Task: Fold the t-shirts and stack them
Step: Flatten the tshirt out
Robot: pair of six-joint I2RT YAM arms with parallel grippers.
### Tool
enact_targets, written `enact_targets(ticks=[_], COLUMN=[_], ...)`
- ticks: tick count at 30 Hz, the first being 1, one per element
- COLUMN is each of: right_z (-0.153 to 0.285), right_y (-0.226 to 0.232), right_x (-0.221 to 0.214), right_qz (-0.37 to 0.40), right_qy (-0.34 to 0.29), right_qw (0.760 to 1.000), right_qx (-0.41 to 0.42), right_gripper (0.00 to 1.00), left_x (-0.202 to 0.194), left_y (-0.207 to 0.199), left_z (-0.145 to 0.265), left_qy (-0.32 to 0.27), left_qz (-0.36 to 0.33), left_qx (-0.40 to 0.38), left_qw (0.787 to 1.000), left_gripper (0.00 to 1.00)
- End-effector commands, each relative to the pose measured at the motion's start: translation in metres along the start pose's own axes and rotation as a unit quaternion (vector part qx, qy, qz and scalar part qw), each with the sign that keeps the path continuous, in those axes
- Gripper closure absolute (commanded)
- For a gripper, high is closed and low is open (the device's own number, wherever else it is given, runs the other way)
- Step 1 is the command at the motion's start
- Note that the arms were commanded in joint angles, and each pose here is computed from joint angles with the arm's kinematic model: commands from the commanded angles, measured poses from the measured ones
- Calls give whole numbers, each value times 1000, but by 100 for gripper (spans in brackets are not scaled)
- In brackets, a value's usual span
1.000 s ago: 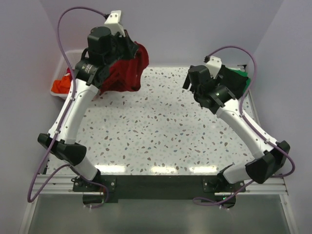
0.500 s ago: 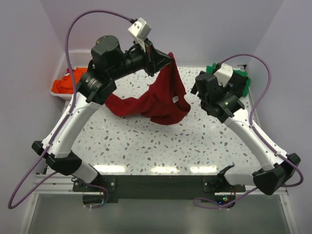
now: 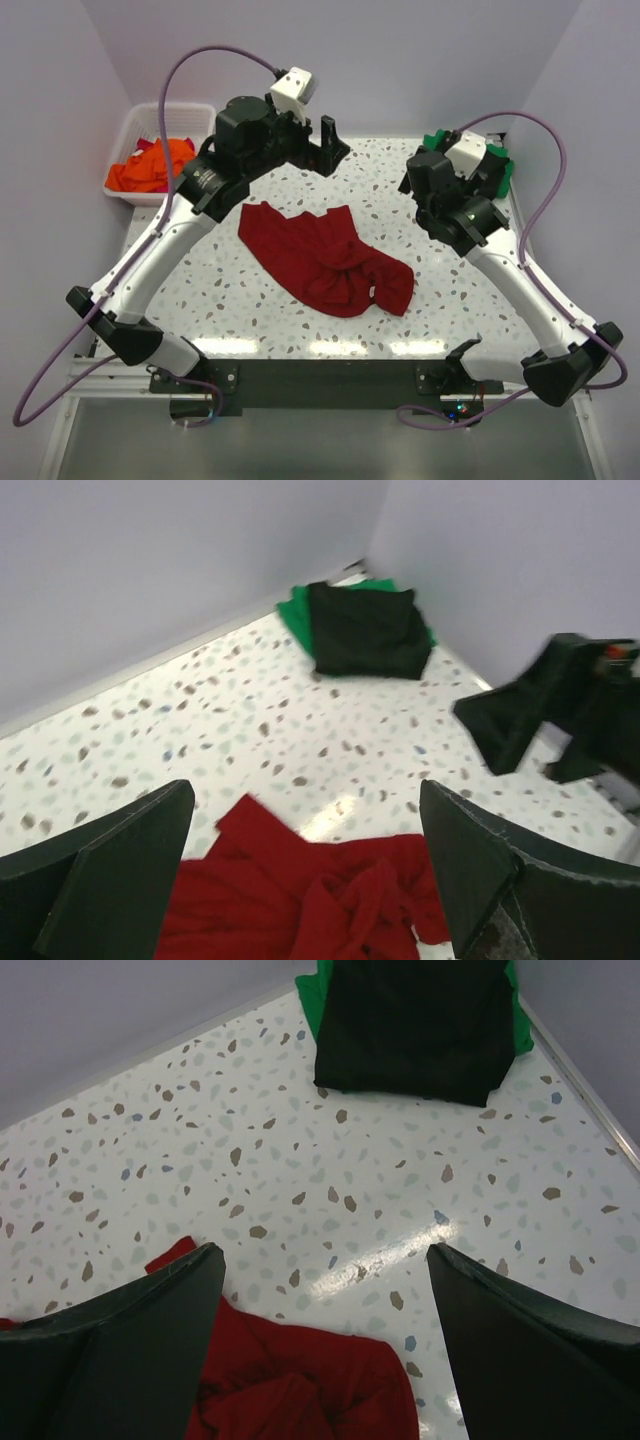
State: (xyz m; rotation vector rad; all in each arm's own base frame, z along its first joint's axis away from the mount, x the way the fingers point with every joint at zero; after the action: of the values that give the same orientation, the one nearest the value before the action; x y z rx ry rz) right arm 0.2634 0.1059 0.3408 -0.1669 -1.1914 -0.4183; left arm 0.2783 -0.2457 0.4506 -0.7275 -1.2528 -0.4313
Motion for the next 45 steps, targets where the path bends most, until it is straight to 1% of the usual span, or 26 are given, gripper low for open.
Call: enact_targets(ticks=[1,2,3,4,5,6,7,8,10,11,12,14,16,17,19,23,24,27,32,37,39,45], right_z=[5,4,3,2,1,-1,1,1,3,6,8,14,19,21,29,41,45,49,45,39,37,22], right_y=[5,9,12,18,21,22,27,28,31,34,35,37,38,39,43,54,58,65,70,76,78,88], right_x=[8,5,-3,-10,-15,-26,-31,-35,-48,-53,-60,-70,-84,-88,-98,-114,-120,-132,-146,-159,-164,-175], right_qz=[9,15,23,35,44,55,61,66,87,91,100,106,117,123,134,147,151,162,175,181,182,196], right_qy=[5,13,30,46,55,70,83,91,114,133,146,169,184,191,205,227,239,250,269,287,291,285], right_qw=[999,999,997,995,992,990,984,981,970,961,955,942,932,928,917,898,890,882,876,872,870,878], right_qx=[35,48,60,87,101,113,144,160,195,223,238,270,289,297,314,346,357,365,360,352,353,332], right_gripper=[13,13,13,13,13,13,13,13,15,17,18,25,31,33,35,35,35,35,33,33,32,32], left_x=[-25,-34,-45,-54,-69,-76,-85,-104,-116,-126,-133,-144,-149,-154,-160,-179,-184,-197,-220,-237,-241,-258], left_y=[42,54,63,72,87,93,98,109,116,125,129,134,137,140,144,151,151,154,160,167,170,179], left_z=[-8,-11,-17,-19,-20,-23,-24,-25,-27,-25,-27,-26,-27,-26,-26,-24,-25,-23,-18,-15,-17,-21], left_qy=[24,36,49,61,82,81,87,106,110,121,128,140,140,145,147,165,170,189,218,233,232,237], left_qz=[14,25,50,65,83,103,113,122,141,147,155,164,169,175,190,217,223,231,251,269,273,278], left_qx=[181,207,232,244,251,253,254,263,271,285,290,296,297,299,299,290,293,304,331,361,363,372], left_qw=[983,977,970,966,961,959,957,951,946,940,936,930,929,927,923,917,914,905,883,862,860,853], left_gripper=[0,0,0,0,1,2,3,5,8,12,14,16,17,17,18,19,19,19,18,17,17,17])
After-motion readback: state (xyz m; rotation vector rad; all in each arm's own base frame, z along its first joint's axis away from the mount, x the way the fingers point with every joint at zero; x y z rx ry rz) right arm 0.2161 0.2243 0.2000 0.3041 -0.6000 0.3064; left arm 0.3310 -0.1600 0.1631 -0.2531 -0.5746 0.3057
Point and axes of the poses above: each gripper's point midway between its finger pads, its own z axis back along the fingers, its own y axis along the line the jaws close on, x = y × z, the point moved 8 cm from there along z, back along the fingers, and after that the axes turned 4 degrees about z, right-handed, at the moved point
